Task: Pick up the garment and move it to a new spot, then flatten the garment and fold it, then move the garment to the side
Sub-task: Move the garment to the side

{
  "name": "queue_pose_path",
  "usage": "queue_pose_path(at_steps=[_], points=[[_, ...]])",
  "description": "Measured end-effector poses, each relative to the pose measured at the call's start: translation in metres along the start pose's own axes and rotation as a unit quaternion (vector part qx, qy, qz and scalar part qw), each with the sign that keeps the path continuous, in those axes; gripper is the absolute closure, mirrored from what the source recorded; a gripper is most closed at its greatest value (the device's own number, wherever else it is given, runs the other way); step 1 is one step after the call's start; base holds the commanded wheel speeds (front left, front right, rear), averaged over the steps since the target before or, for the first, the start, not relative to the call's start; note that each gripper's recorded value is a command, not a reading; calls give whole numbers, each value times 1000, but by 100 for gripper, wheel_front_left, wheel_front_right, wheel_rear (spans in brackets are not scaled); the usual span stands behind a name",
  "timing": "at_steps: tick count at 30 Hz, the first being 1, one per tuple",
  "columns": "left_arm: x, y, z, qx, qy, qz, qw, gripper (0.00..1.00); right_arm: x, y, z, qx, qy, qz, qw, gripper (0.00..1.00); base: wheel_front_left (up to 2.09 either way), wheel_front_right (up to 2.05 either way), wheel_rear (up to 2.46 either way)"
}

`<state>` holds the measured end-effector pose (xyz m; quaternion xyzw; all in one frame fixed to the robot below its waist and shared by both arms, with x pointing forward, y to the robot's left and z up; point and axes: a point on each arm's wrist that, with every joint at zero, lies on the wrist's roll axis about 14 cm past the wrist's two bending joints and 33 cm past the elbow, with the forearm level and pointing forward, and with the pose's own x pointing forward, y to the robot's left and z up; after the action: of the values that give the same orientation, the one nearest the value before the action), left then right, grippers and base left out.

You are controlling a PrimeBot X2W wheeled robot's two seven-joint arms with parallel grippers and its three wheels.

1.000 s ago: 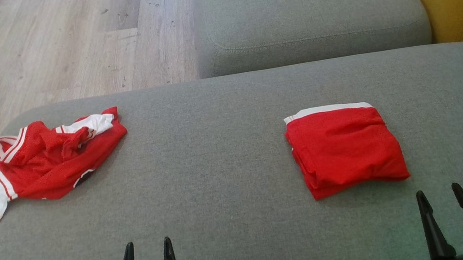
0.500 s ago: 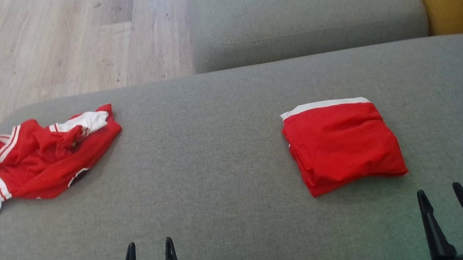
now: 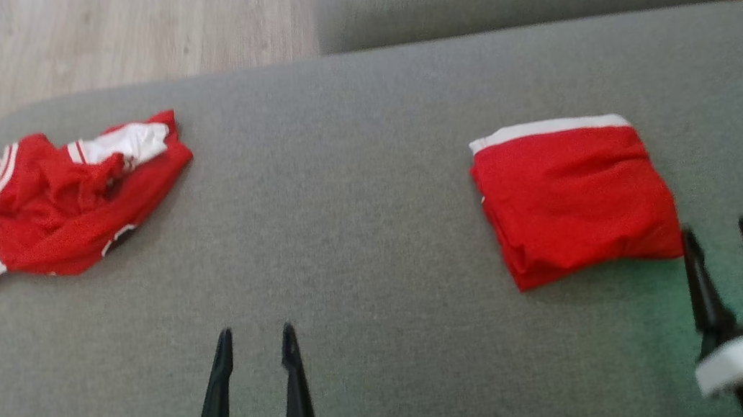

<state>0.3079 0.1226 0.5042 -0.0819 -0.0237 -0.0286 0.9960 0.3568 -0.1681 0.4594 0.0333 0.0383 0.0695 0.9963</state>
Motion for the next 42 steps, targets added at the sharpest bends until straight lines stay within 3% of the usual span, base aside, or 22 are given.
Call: queue_pose_path(at_steps=[9, 16, 17, 18, 19, 27, 32, 42], points=[[30, -6, -7, 9, 9, -18, 1000, 0, 84, -21, -17, 0, 100, 2, 995, 0, 0, 0, 0], [41, -1, -14, 12, 18, -11, 1000, 0, 101, -37, -66, 0, 226, 1, 974, 0, 0, 0, 0], [42, 1, -16, 12, 23, -8, 1000, 0, 97, -27, -82, 24, 258, 12, 966, 50, 0, 0, 0], [42, 1, -17, 12, 24, -7, 1000, 0, 95, -21, -87, 33, 268, 20, 963, 91, 0, 0, 0], [43, 1, -18, 12, 25, -8, 1000, 0, 95, -17, -88, 40, 270, 26, 962, 100, 0, 0, 0], [55, -13, -23, 9, 28, -32, 999, 0, 93, -47, -74, 22, 244, 9, 970, 100, 0, 0, 0], [77, -33, -28, 10, 25, -71, 997, 0, 88, -118, -51, -30, 233, -53, 971, 100, 0, 0, 0], [119, -64, -57, -5, 38, -136, 990, 0, 70, -234, -23, -115, 245, -173, 947, 100, 0, 0, 0]])
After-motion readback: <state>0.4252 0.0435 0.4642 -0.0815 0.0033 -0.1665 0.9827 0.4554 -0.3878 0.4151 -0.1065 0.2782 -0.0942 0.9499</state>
